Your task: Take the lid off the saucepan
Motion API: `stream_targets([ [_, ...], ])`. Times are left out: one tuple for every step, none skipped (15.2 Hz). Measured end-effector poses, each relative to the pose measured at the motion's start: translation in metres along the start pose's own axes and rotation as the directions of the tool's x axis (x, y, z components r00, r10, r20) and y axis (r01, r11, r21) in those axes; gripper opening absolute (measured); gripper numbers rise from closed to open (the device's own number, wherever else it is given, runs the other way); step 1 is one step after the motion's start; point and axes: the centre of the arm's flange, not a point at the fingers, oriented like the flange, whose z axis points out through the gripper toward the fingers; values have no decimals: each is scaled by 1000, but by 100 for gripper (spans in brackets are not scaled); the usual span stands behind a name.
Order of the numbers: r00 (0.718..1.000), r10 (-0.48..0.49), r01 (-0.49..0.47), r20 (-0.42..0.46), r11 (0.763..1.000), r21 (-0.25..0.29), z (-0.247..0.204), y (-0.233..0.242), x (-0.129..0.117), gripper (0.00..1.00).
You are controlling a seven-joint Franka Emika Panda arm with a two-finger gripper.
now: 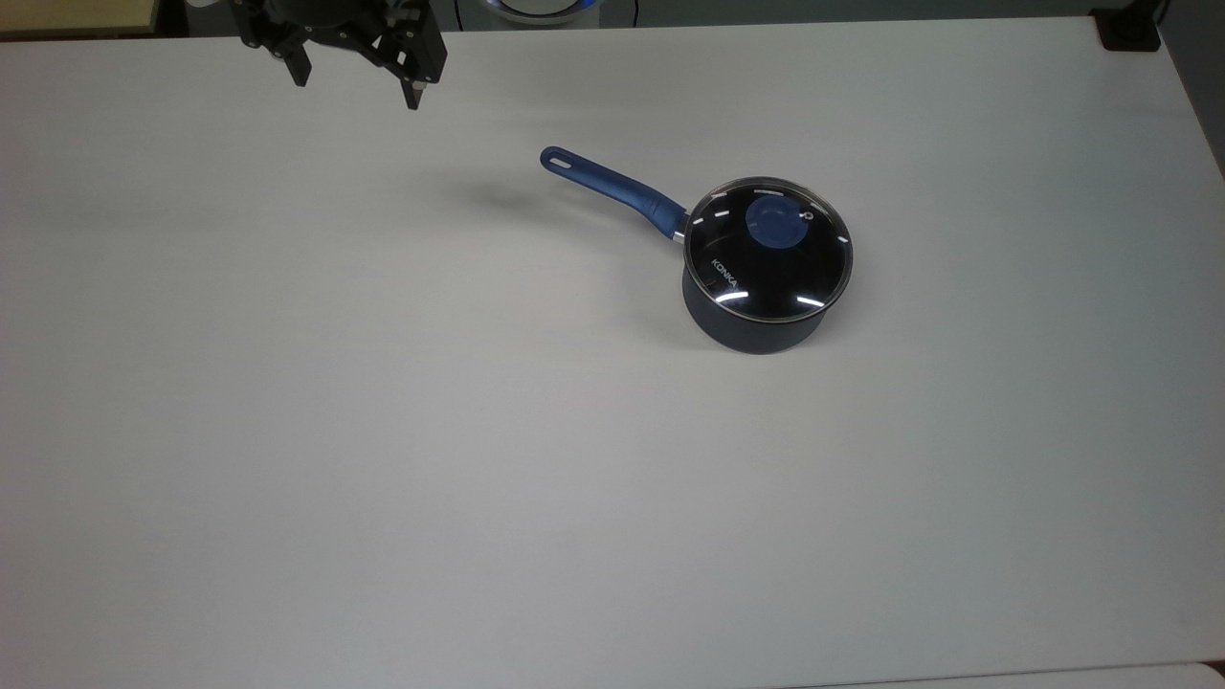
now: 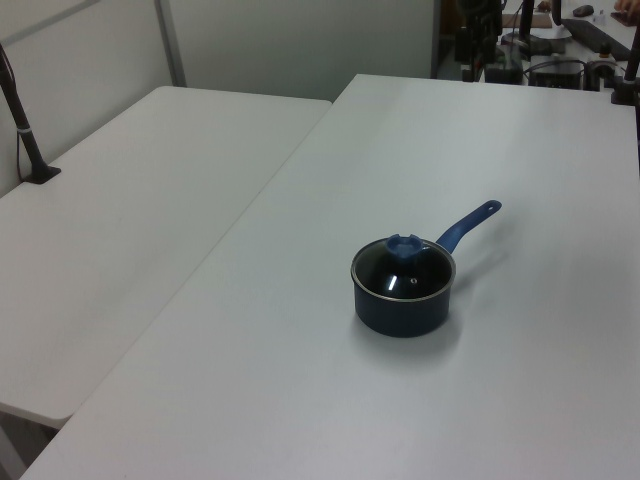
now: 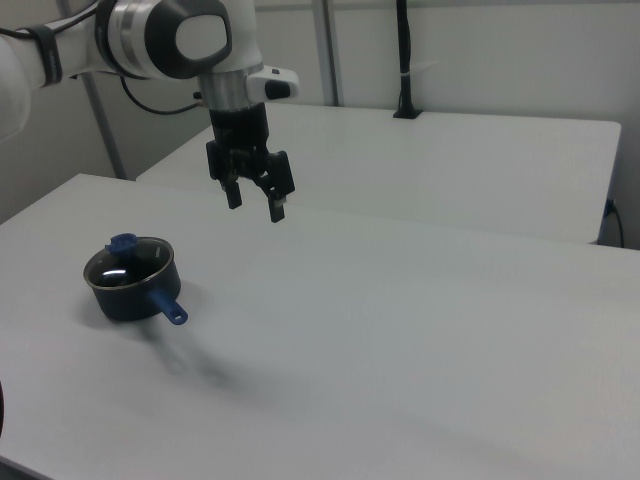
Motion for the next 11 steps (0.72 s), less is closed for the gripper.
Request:
stream_targets([
  [1000,-3,3,2,1000,-6,4,-1,1,100],
  [1000,-6,6,4,1000,-13,5,0,1,100],
  [1000,-9,9,10,1000,-22,8,1,1,100],
  [1000,-11,11,15,1000,-26,11,1,1,100],
  [1000,-12,12,19,1000,-27,13,1,0,100],
  [1000,-13,13,21,1000,-27,14,1,0,100],
  [1000,-13,14,21,1000,-27,14,1,0,100],
  [1000,-14,15,21,1000,-27,14,1,0,100],
  [1000,-14,14,21,1000,-27,14,2,0,100],
  [1000,-11,11,21,1000,-28,14,3,1,100],
  [1000,-6,7,20,1000,-28,14,6,1,100],
])
